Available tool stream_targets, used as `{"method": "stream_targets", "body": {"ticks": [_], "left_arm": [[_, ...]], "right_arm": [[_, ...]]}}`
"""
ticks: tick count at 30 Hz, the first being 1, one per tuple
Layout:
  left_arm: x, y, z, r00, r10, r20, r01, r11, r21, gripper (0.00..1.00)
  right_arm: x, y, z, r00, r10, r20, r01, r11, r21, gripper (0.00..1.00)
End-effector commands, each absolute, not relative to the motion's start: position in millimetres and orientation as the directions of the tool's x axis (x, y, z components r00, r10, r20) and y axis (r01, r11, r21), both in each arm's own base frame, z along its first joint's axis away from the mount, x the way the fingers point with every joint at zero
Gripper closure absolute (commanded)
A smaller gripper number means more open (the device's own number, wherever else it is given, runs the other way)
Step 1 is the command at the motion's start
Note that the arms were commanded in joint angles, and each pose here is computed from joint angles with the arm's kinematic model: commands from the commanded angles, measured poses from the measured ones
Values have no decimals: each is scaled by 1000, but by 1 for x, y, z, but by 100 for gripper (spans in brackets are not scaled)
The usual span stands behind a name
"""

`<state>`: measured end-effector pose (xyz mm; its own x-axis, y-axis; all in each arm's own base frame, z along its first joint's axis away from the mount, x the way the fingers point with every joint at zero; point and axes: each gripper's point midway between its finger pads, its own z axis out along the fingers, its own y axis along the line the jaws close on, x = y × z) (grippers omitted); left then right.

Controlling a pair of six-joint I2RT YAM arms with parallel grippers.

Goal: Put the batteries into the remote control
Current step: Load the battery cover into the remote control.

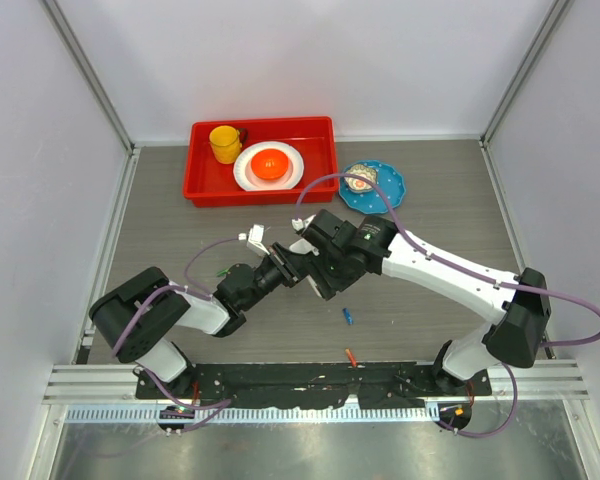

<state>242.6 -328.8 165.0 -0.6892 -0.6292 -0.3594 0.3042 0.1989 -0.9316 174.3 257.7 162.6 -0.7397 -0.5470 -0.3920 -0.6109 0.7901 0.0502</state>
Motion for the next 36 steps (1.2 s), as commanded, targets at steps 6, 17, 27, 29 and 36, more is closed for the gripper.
{"method": "stream_targets", "body": {"ticks": [6,17,27,29,36], "left_arm": [[233,-326,235,-631,-690,-355,480,12,-877,100],[241,-319,233,-626,-704,-337,463,13,-886,100],[243,-320,237,-643,-695,-322,458,-12,-889,100],[241,-321,241,-648,-690,-323,465,-23,-885,100],[237,-322,247,-658,-679,-325,477,-42,-878,100]], "right_arm": [[183,267,193,-718,-493,-491,-603,793,85,99],[176,265,197,-714,-511,-479,-623,776,99,99],[170,268,197,-710,-532,-462,-645,754,125,99],[169,268,194,-711,-538,-454,-648,752,124,99],[170,268,187,-711,-549,-440,-651,750,117,99]]}}
